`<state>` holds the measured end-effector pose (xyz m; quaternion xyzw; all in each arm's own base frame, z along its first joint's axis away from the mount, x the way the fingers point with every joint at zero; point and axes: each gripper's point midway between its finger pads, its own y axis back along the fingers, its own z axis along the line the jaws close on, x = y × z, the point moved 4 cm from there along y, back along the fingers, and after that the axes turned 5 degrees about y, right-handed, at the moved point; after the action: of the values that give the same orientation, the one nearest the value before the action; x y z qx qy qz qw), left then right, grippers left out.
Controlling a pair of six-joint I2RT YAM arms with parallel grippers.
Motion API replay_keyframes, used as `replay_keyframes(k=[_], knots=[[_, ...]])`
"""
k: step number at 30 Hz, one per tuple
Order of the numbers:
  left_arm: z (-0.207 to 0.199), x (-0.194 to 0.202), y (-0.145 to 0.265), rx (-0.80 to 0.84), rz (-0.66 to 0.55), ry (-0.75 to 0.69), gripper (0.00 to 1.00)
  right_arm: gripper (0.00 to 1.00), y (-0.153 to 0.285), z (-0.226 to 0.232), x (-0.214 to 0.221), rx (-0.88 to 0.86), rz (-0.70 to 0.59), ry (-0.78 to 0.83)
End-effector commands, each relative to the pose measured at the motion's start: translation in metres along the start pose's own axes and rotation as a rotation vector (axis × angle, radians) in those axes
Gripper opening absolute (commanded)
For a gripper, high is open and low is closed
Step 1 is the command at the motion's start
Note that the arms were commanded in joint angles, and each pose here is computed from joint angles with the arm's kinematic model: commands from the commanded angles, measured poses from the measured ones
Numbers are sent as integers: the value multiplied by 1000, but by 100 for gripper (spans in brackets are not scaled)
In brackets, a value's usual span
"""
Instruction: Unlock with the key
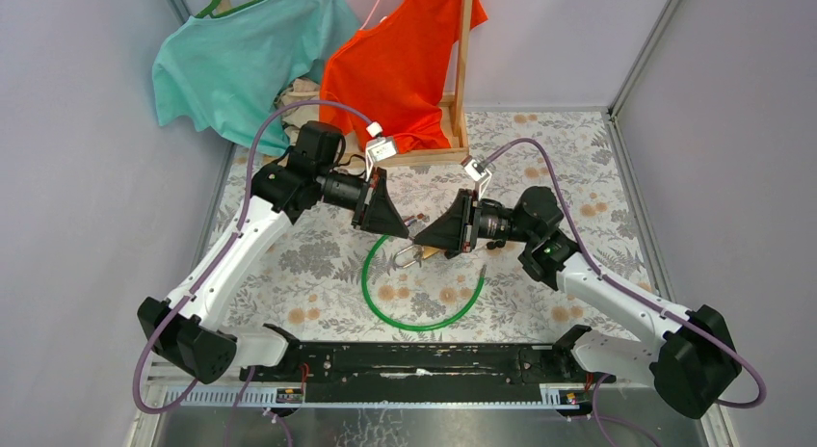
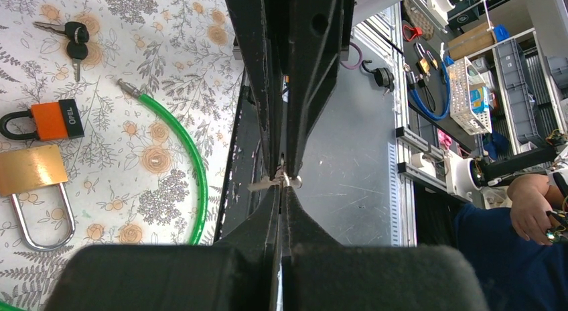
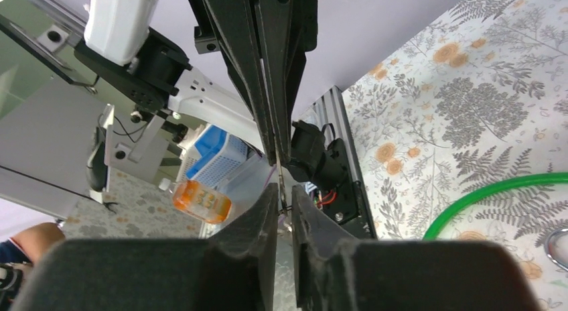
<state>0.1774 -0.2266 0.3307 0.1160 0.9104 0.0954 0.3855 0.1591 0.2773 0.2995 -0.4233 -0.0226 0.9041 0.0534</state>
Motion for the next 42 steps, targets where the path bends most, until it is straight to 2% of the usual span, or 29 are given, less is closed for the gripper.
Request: replay_keyframes(k=[1,2,3,9,12,13,14,16,20,23,27,32,38,42], knots=[[-10,-13,4,1,-37,-67,0,11,3,10,-6,-30,-31,53],[-10,-14,4,1,-37,-67,0,4,3,11,-6,-32,-30,55],[-10,-14,4,0,-39,-69,0,0,3,11,-6,-35,-29,57],[-7,-12,3,-17,-39,-66,0,0,5,19,-6,-71,18,44],[-2,-9,3,-32,-28,-68,7,0,7,19,-7,-62,47,37],[0,-7,3,-36,-21,-64,14,0,7,17,-7,-50,60,40],[2,-6,3,-43,-12,-58,25,0,7,16,-7,-38,75,43],[8,-2,3,-74,6,-53,53,0,9,12,-5,-5,112,66],[28,5,7,-188,49,-100,71,0,14,3,0,96,205,54],[53,18,9,-251,134,-183,77,0,23,-8,7,192,246,24],[105,42,1,-302,254,-205,77,0,43,-29,18,403,264,-25],[177,57,-25,-410,252,1,65,0,72,-38,27,628,257,-49],[240,67,-48,-534,247,-5,59,0,91,-31,26,726,237,-14],[249,76,-58,-504,286,-24,55,0,94,-28,24,740,250,-8]])
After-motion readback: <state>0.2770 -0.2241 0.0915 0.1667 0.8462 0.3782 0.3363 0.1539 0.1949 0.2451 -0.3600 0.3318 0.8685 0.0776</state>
